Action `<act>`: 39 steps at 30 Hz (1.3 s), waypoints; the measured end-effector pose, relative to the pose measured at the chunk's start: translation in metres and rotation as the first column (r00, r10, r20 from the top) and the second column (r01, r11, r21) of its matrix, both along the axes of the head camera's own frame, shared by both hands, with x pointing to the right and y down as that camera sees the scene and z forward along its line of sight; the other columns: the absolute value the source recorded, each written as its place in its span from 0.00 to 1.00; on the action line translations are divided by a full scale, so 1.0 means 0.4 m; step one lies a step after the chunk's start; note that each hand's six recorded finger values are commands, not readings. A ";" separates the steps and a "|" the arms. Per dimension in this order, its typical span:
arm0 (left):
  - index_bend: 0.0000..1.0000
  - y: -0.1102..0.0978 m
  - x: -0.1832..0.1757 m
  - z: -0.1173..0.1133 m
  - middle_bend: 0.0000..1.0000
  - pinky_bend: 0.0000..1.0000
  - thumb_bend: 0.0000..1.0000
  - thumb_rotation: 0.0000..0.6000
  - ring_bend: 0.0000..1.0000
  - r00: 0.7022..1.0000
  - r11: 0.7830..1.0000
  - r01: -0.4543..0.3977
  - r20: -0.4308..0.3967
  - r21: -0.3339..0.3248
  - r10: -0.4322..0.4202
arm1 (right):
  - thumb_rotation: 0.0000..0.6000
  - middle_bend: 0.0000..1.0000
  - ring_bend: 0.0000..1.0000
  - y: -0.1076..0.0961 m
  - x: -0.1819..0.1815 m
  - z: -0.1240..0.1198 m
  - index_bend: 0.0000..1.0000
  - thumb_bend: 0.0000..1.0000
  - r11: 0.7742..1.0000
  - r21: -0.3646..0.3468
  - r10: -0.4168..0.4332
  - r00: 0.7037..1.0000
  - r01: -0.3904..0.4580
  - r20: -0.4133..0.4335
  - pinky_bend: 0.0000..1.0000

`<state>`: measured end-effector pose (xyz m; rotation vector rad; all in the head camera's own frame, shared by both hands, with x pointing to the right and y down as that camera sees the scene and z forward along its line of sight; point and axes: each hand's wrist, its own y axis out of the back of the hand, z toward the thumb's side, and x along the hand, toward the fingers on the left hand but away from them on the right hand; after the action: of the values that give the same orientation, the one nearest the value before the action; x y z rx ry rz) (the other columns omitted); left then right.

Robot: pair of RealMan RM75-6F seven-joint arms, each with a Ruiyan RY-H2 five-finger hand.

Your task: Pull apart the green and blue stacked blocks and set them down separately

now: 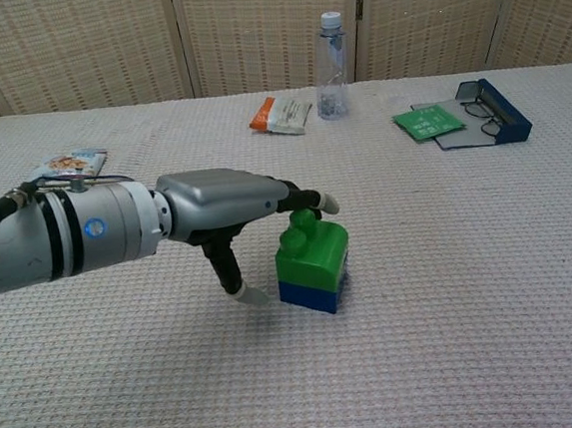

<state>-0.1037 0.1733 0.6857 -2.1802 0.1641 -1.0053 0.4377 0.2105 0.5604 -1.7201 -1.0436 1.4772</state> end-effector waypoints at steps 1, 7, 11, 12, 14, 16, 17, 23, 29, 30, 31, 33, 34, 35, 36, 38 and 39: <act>0.11 -0.002 0.003 0.000 0.18 0.00 0.28 1.00 0.00 1.000 1.000 -0.002 0.003 -0.003 0.002 | 1.00 0.00 0.00 0.000 0.000 0.000 0.00 0.41 1.000 -0.001 0.000 1.000 0.000 0.000 0.00; 0.16 -0.012 0.019 -0.002 0.22 0.00 0.29 1.00 0.00 1.000 1.000 -0.001 0.004 -0.005 0.001 | 1.00 0.00 0.00 0.001 -0.001 0.002 0.00 0.41 1.000 -0.009 0.001 1.000 -0.001 0.004 0.00; 0.18 -0.013 0.025 -0.004 0.25 0.00 0.29 1.00 0.00 1.000 1.000 0.013 -0.009 -0.010 -0.013 | 1.00 0.00 0.00 0.000 0.000 0.002 0.00 0.41 1.000 -0.011 0.002 1.000 -0.002 0.005 0.00; 0.18 -0.012 0.028 -0.005 0.26 0.00 0.29 1.00 0.00 1.000 1.000 0.015 -0.015 -0.009 -0.015 | 1.00 0.00 0.00 0.000 0.000 0.002 0.00 0.41 1.000 -0.011 0.001 1.000 -0.001 0.005 0.00; 0.19 -0.012 0.030 -0.006 0.27 0.00 0.29 1.00 0.00 1.000 1.000 0.017 -0.024 -0.007 -0.017 | 1.00 0.00 0.00 0.000 -0.002 0.001 0.00 0.41 1.000 -0.010 0.001 1.000 -0.001 0.008 0.00; 0.19 -0.011 0.031 -0.007 0.27 0.00 0.29 1.00 0.00 0.999 1.000 0.021 -0.033 -0.007 -0.021 | 1.00 0.00 0.00 -0.001 -0.002 -0.001 0.00 0.41 1.000 -0.008 0.001 1.000 -0.001 0.012 0.00; 0.19 -0.011 0.030 -0.006 0.27 0.00 0.29 1.00 0.00 0.999 1.000 0.024 -0.036 -0.007 -0.024 | 1.00 0.00 0.00 -0.001 -0.002 -0.003 0.00 0.41 1.000 -0.007 0.001 1.000 -0.001 0.014 0.00; 0.20 -0.008 0.022 0.003 0.28 0.00 0.29 1.00 0.00 0.999 0.999 0.036 -0.040 -0.013 -0.037 | 1.00 0.00 0.00 -0.001 -0.004 -0.007 0.00 0.40 1.000 -0.001 -0.002 1.000 0.002 0.019 0.00; 0.23 -0.006 0.018 0.015 0.32 0.00 0.29 1.00 0.02 0.998 0.999 0.038 -0.044 0.002 -0.038 | 1.00 0.00 0.00 -0.002 -0.005 -0.006 0.00 0.41 1.000 -0.004 -0.002 1.000 0.002 0.021 0.00; 0.24 -0.006 0.019 0.016 0.34 0.00 0.29 1.00 0.03 0.998 0.999 0.039 -0.049 0.008 -0.039 | 1.00 0.00 0.00 -0.002 -0.005 -0.005 0.00 0.41 1.000 -0.005 -0.002 1.000 0.002 0.021 0.00; 0.27 -0.006 0.020 0.018 0.36 0.00 0.29 1.00 0.04 0.998 0.999 0.041 -0.053 0.012 -0.040 | 1.00 0.00 0.00 -0.002 -0.005 -0.005 0.00 0.41 1.000 -0.005 -0.002 1.000 0.003 0.021 0.00; 0.32 -0.007 0.020 0.024 0.41 0.00 0.29 1.00 0.06 0.997 0.999 0.045 -0.057 0.019 -0.044 | 1.00 0.00 0.00 -0.003 -0.006 -0.005 0.00 0.41 1.000 -0.004 -0.002 1.000 0.002 0.022 0.00; 0.36 -0.008 0.020 0.026 0.44 0.00 0.29 1.00 0.07 0.997 0.999 0.047 -0.058 0.019 -0.046 | 1.00 0.00 0.00 -0.004 -0.005 -0.005 0.00 0.41 1.000 -0.004 -0.002 1.000 0.002 0.022 0.00; 0.38 -0.008 0.020 0.029 0.47 0.00 0.29 1.00 0.08 0.997 0.999 0.050 -0.060 0.020 -0.049 | 1.00 0.00 0.00 -0.004 -0.005 -0.005 0.00 0.41 1.000 -0.004 -0.001 1.000 0.001 0.022 0.00; 0.40 -0.009 0.020 0.030 0.49 0.00 0.29 1.00 0.09 0.997 0.998 0.054 -0.064 0.023 -0.053 | 1.00 0.00 0.00 -0.004 -0.004 -0.004 0.00 0.41 1.000 -0.005 0.000 1.000 0.000 0.022 0.00; 0.45 -0.009 0.021 0.030 0.54 0.00 0.29 1.00 0.11 0.996 0.998 0.061 -0.073 0.026 -0.059 | 1.00 0.00 0.00 -0.005 -0.003 -0.003 0.00 0.41 1.000 -0.007 0.002 1.000 -0.002 0.021 0.00; 0.47 -0.010 0.021 0.030 0.55 0.00 0.29 1.00 0.12 0.995 0.997 0.065 -0.079 0.028 -0.063 | 1.00 0.00 0.00 -0.005 -0.003 -0.002 0.00 0.41 1.000 -0.008 0.002 1.000 -0.002 0.021 0.00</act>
<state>-0.0952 0.1694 0.6978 -2.1999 0.2854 -0.9474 0.4366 0.2084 0.5595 -1.7438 -1.0521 1.4694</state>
